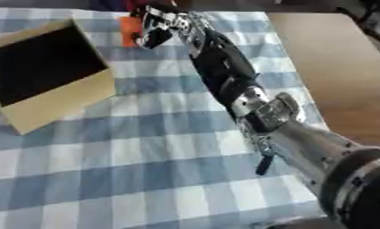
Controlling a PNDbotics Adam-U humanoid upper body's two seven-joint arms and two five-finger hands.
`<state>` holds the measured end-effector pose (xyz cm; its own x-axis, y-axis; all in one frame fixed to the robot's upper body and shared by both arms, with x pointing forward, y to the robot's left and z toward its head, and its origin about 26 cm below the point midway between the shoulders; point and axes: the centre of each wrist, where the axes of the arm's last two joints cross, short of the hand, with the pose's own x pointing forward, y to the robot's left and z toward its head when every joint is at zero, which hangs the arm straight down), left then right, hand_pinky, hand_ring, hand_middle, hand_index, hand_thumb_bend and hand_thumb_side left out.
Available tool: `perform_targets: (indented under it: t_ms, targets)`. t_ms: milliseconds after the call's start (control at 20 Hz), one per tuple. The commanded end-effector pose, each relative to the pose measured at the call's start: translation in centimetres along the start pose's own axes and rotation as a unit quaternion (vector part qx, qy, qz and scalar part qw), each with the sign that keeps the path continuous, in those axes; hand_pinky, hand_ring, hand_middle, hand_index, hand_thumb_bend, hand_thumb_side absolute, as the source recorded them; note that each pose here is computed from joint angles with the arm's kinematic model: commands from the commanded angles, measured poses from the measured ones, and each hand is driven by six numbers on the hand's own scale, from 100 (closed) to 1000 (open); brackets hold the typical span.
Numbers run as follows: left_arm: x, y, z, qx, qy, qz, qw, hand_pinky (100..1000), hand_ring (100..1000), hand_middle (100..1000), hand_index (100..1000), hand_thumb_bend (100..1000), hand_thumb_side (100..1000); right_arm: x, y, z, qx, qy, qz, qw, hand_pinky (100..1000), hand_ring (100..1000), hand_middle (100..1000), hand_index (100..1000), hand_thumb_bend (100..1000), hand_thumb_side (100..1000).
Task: Pick up objects on the table and place them in the box.
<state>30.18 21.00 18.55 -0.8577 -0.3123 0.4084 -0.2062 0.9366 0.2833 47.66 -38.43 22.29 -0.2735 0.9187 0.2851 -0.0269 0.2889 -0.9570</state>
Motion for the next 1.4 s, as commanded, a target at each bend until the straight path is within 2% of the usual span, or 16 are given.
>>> perform_targets:
  t_ms: [50, 300, 450, 850, 1050, 1400]
  targets:
    - [0.5, 0.4, -0.5, 0.006, -0.014, -0.004, 1.0, 647, 604, 584, 739, 100, 684, 0.5, -3.0, 0.3, -0.037, -0.013, 0.031, 0.999, 748, 729, 501, 583, 100, 232]
    - [0.4, 0.4, -0.5, 0.005, -0.014, -0.004, 1.0, 646, 601, 582, 739, 100, 676, 2.3, -4.1, -0.1, -0.053, -0.054, 0.057, 0.996, 750, 730, 502, 577, 100, 220]
    - [0.4, 0.5, -0.6, 0.01, -0.019, -0.001, 1.0, 643, 597, 579, 738, 100, 665, 4.3, -4.9, -0.5, -0.059, -0.101, 0.082, 0.99, 752, 733, 504, 577, 100, 212]
    - [0.6, 0.5, -1.2, 0.031, -0.063, 0.008, 0.998, 640, 595, 581, 742, 100, 618, 10.7, -6.1, -0.8, -0.049, -0.249, 0.133, 0.958, 759, 739, 515, 582, 100, 218]
    - [0.6, 0.6, -1.4, 0.036, -0.079, 0.011, 0.996, 641, 597, 585, 746, 100, 599, 12.9, -5.4, -0.9, -0.02, -0.291, 0.144, 0.946, 759, 740, 518, 585, 100, 225]
    - [0.7, 0.6, -1.6, 0.039, -0.093, 0.014, 0.995, 642, 597, 585, 748, 100, 593, 14.4, -2.7, -1.8, 0.04, -0.308, 0.146, 0.939, 761, 747, 533, 599, 100, 257]
